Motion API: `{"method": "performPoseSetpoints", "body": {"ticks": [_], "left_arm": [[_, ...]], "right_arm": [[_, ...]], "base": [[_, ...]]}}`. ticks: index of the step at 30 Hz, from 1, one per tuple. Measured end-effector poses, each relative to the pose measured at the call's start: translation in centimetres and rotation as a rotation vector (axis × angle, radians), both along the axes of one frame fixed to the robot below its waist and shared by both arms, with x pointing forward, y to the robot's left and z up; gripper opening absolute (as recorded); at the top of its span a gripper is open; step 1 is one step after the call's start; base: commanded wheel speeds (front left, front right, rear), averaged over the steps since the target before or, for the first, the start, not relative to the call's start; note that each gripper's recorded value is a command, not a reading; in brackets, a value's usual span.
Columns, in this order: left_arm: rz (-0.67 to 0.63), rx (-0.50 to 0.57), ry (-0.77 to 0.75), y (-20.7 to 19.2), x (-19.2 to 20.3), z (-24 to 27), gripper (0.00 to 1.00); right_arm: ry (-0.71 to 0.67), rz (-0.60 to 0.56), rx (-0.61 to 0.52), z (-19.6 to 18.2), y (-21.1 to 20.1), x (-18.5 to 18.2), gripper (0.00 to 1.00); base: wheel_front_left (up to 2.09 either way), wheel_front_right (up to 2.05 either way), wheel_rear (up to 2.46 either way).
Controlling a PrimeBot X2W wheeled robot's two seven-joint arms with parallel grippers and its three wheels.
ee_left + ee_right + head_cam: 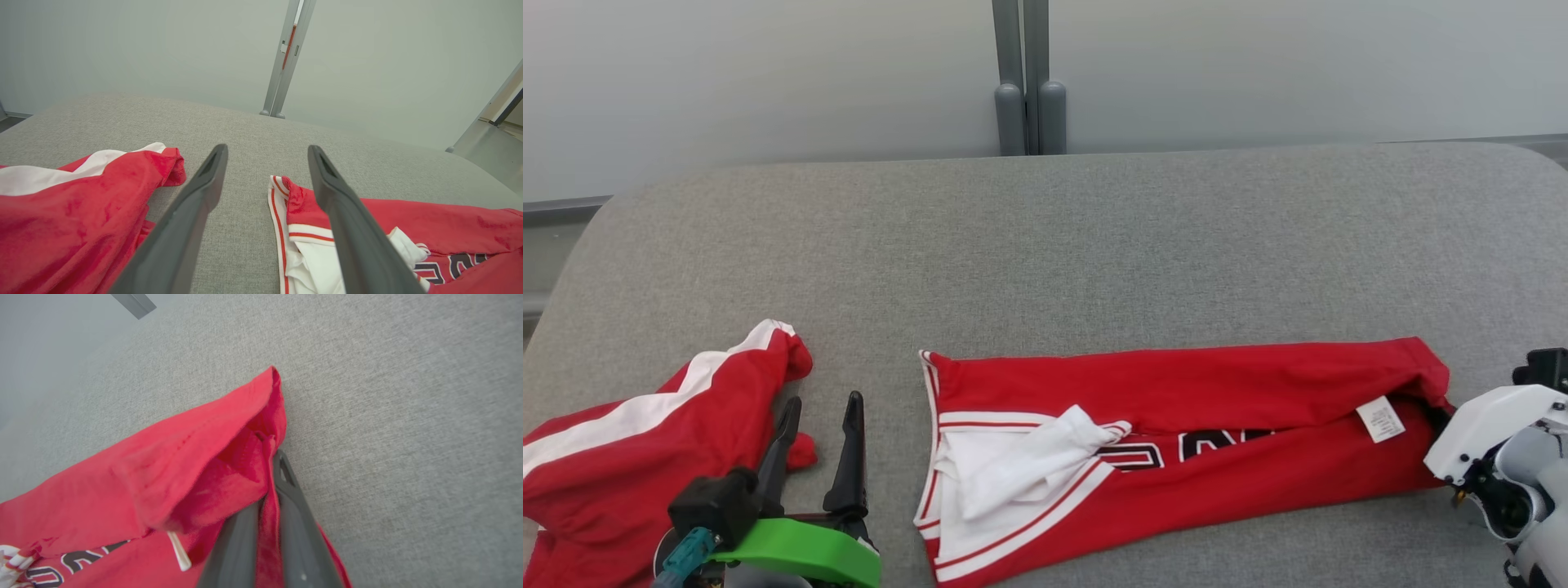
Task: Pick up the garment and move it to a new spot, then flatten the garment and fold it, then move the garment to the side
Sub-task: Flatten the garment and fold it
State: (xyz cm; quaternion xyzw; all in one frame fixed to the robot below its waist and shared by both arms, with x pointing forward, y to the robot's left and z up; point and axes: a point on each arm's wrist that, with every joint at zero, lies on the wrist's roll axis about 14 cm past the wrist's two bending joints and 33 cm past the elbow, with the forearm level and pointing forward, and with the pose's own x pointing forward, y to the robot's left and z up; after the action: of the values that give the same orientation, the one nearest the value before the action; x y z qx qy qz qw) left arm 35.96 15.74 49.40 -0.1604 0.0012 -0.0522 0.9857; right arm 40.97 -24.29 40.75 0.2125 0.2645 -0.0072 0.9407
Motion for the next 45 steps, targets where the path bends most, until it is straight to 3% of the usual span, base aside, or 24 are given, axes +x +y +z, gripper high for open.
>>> {"method": "performPoseSetpoints", "body": {"ticks": [7,14,22,26,36,45], "left_arm": [[-0.003,-0.003,-0.012,-0.2,0.1,0.4,1.0],[0.014,-0.018,-0.03,0.0,-0.4,0.9,1.0],[0.05,-0.023,-0.035,1.0,-1.5,1.0,1.0],[0.079,-0.022,-0.025,1.9,-2.3,0.6,1.0],[0.199,-0.021,-0.009,5.5,-5.0,-0.1,1.0],[0.301,-0.02,0.012,8.3,-7.4,-0.8,1.0]], "right_arm": [[-0.079,-0.049,-0.108,2.8,-4.7,0.3,0.0],[-0.249,0.044,-0.157,7.4,-2.7,2.1,0.0],[-0.465,0.248,-0.049,13.2,6.2,3.2,0.0],[-0.498,0.392,0.028,14.5,12.3,2.6,0.0],[-0.384,0.661,0.155,11.2,24.7,-0.7,0.0],[-0.254,0.732,0.116,6.5,29.1,-1.0,0.0]], "base": [[0.0,0.0,0.0],[0.0,0.0,0.0],[0.0,0.0,0.0],[0.0,0.0,0.0],[0.0,0.0,0.0],[0.0,0.0,0.0]]}}
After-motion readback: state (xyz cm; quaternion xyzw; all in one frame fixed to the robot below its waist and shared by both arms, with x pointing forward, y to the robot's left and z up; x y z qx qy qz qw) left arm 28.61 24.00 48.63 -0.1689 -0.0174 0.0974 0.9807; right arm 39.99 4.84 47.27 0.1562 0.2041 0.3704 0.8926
